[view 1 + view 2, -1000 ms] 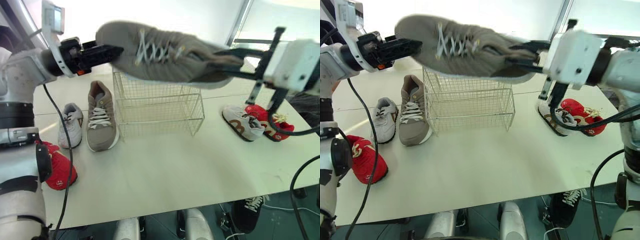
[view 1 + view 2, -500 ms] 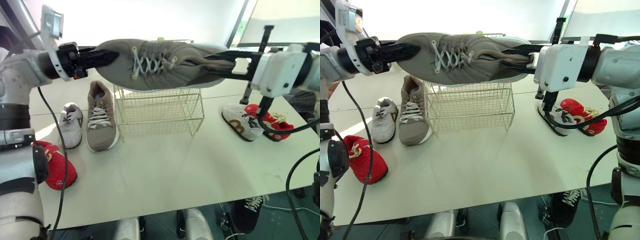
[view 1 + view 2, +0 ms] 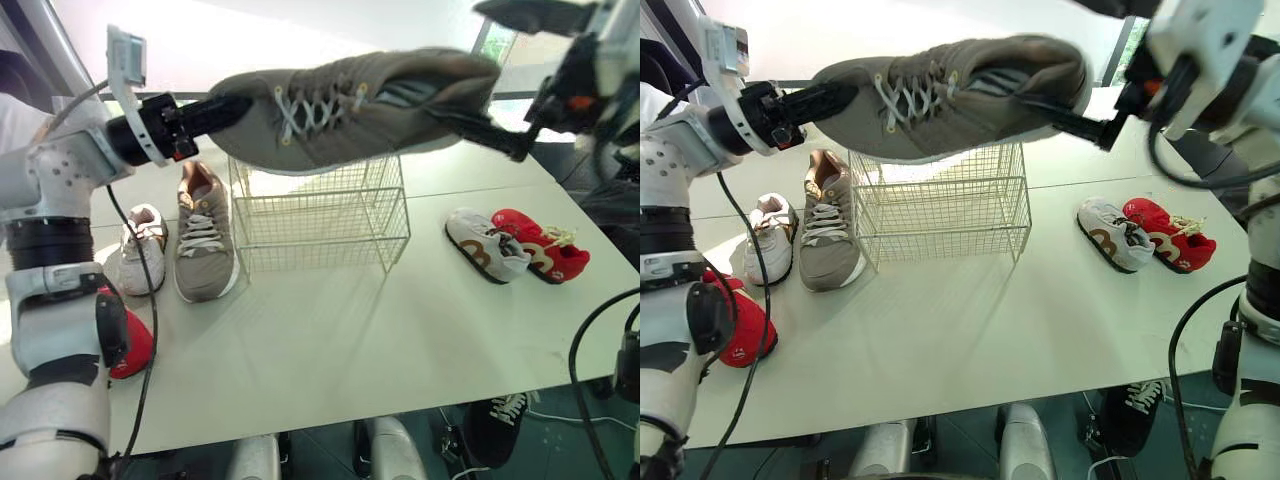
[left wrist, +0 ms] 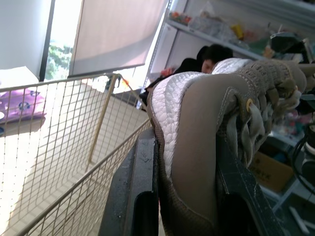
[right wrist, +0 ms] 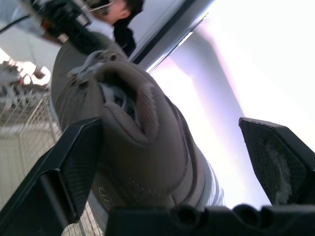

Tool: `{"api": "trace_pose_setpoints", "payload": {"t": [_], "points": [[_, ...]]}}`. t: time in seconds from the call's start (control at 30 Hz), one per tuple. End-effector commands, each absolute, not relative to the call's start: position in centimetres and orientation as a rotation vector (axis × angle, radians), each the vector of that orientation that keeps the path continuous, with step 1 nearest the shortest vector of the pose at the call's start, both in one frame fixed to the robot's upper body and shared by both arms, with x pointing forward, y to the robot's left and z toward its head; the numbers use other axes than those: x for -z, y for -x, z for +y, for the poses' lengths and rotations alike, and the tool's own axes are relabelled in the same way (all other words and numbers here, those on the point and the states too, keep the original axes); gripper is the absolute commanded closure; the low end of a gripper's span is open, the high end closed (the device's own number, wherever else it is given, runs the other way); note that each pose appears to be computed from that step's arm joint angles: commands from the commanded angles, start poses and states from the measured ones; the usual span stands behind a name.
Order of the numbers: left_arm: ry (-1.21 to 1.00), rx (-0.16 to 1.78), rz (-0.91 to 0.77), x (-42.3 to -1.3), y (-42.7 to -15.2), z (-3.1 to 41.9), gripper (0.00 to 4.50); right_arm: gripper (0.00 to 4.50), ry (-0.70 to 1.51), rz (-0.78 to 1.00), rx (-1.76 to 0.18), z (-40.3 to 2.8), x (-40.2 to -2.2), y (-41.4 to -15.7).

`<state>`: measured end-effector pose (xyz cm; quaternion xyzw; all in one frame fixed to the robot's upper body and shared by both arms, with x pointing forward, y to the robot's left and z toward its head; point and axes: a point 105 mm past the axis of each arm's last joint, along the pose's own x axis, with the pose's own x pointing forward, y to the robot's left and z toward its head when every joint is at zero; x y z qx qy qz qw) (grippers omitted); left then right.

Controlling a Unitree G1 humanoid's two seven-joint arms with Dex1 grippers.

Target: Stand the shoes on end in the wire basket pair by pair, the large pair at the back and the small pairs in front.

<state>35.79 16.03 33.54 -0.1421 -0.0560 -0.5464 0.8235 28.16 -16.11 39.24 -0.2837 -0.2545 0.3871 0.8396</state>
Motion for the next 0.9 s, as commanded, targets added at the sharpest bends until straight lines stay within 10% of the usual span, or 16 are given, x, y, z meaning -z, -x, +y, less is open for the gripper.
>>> {"api": "trace_pose_setpoints", "payload": {"t": [0.03,0.37,0.9], "points": [[0.358,1.17,-0.268,-36.1,-34.1,16.9,3.98,0.05,0.19,-0.514,-0.679,-21.2,-39.9,-28.2],[0.477,1.184,-0.352,-37.3,-33.2,16.0,3.98,0.05,-0.333,-0.321,-0.876,-17.9,-33.2,-28.9],[0.529,1.156,-0.303,-35.5,-33.3,14.9,3.98,0.05,-0.473,-0.507,-1.08,-12.1,-37.6,-30.0]]}}
